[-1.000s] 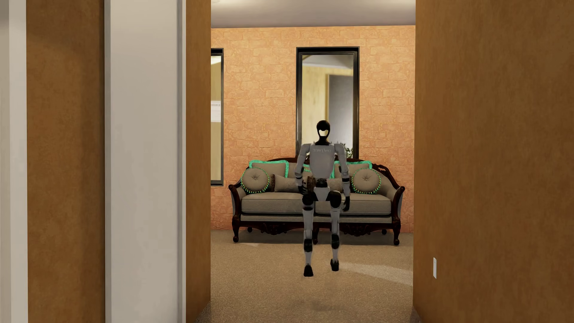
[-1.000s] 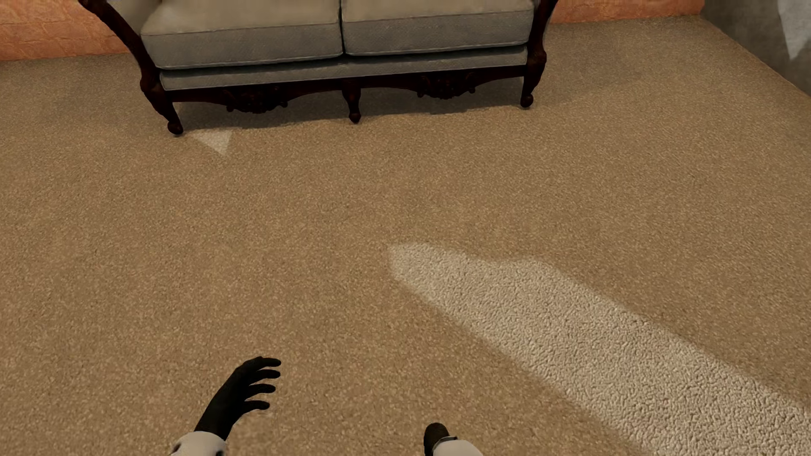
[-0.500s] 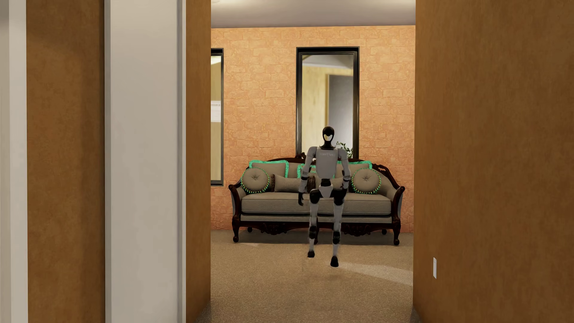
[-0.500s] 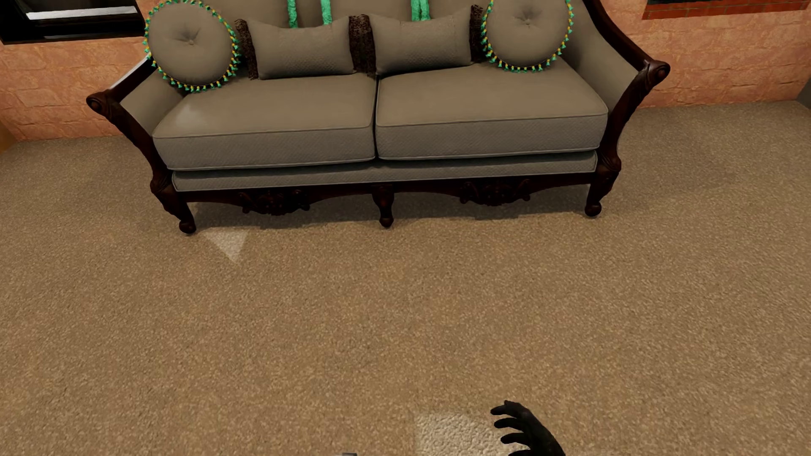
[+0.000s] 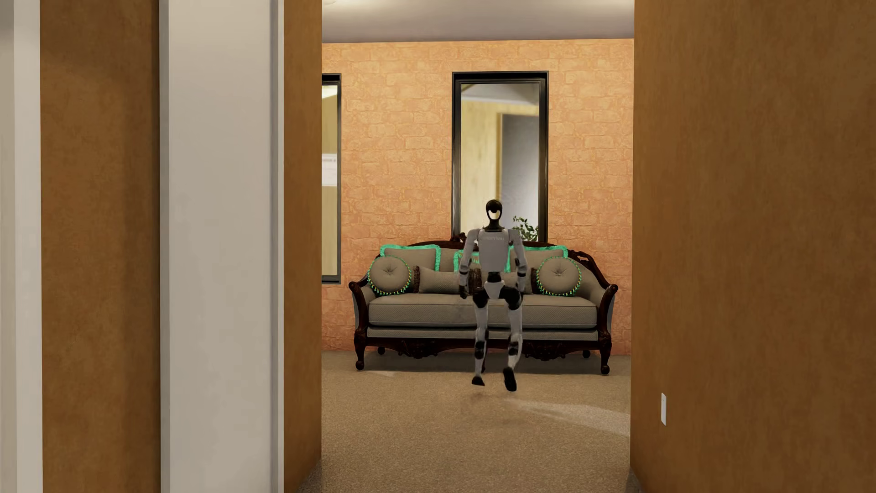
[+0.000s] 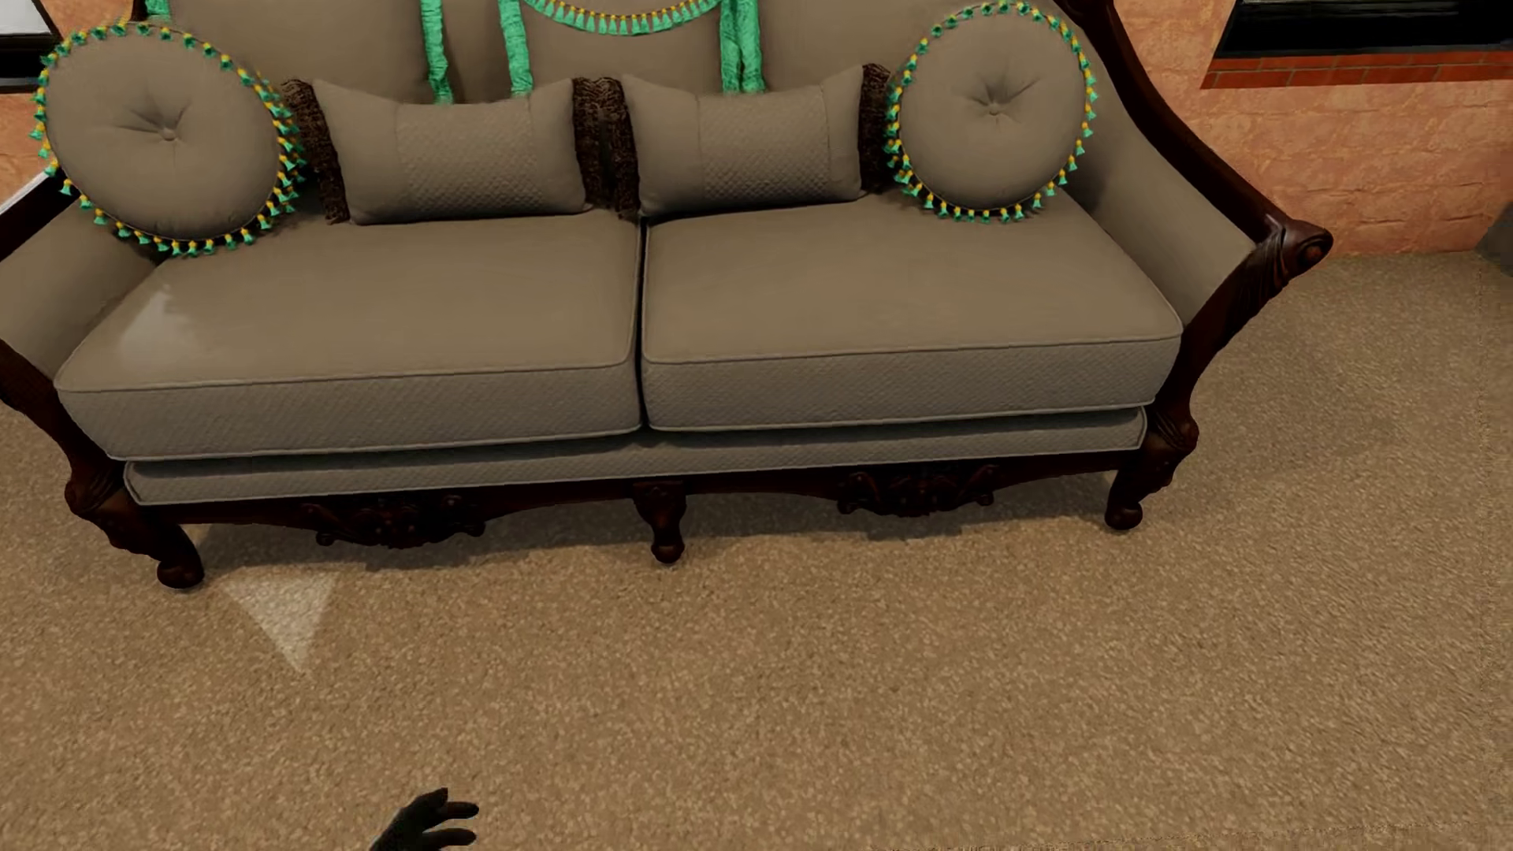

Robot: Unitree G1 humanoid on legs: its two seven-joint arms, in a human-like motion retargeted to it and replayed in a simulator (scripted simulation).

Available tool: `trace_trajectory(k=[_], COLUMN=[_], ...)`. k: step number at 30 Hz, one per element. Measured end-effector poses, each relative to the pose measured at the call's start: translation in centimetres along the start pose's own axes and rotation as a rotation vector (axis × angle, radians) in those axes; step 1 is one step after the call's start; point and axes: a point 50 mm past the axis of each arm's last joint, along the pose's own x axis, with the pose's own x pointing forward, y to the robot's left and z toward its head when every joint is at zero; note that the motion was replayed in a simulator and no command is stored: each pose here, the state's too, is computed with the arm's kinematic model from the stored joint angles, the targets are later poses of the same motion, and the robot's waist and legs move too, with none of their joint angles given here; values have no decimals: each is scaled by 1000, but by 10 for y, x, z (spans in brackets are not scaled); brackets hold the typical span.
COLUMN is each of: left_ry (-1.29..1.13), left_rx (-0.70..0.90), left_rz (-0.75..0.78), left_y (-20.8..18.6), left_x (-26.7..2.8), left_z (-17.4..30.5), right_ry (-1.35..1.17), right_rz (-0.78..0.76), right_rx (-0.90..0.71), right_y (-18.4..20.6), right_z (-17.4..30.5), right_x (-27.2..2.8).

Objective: Walk to the dark sofa

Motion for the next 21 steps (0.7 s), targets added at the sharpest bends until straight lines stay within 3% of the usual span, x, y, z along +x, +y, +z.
trace_trajectory(k=[4, 8, 11, 17, 21], left_ry=[-211, -206, -110, 268, 376], left_rx=[19, 41, 85, 174, 168], left_rz=[-5, -54, -118, -233, -216], left_y=[1, -12, -28, -50, -44], left_x=[0, -1, -1, -30, -42], left_z=[52, 50, 25, -75, -100], right_ry=[51, 76, 90, -45, -118], right_rz=[-54, -71, -17, -29, -20], right_rx=[65, 114, 54, 30, 27], right_y=[-10, -8, 2, -7, -4], right_z=[-20, -31, -32, 8, 26], right_x=[-8, -14, -13, -2, -2])
